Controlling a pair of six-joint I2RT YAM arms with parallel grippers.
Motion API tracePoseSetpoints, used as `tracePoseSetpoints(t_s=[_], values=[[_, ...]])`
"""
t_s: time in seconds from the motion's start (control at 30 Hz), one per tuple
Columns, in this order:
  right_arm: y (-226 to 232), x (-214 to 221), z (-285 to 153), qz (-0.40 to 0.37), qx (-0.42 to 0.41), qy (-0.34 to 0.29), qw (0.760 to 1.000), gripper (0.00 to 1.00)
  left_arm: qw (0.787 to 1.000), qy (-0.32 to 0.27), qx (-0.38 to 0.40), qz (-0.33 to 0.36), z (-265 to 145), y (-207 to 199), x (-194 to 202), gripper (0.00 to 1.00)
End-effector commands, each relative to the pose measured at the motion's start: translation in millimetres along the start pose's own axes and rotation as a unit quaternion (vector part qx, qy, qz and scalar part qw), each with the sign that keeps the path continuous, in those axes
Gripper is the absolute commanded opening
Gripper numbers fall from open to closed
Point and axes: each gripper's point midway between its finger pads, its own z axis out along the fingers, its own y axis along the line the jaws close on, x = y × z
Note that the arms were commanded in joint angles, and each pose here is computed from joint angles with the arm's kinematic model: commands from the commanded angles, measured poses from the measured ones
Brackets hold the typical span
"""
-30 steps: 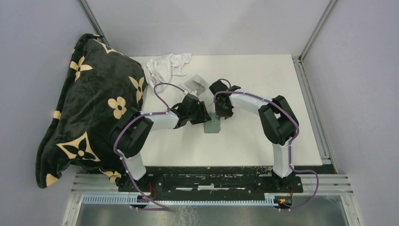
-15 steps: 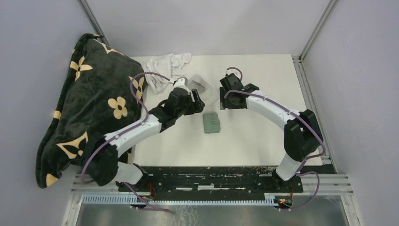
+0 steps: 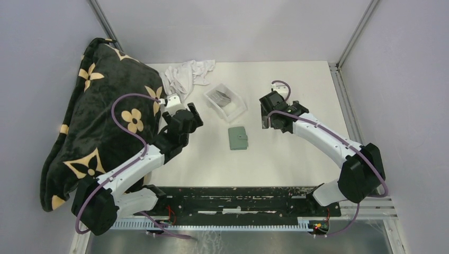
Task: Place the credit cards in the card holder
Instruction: Reset both arms
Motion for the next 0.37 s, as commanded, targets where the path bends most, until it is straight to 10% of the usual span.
tracePoseSetpoints(t_s=[0.0,0.33], values=[[-29.4,-24.2,-19.9,0.01,0.057,-0.036,0.998,1.0,0.997,-0.044,-0.047,0.032,0.2,24.6,-12.1,0.84],[-38.7,-35.6,-40.4,0.04,0.02,-0.107,0.993,0.99,0.998,-0.035,-0.051,0.034,-0.4,30.4,-3.8,0.87]])
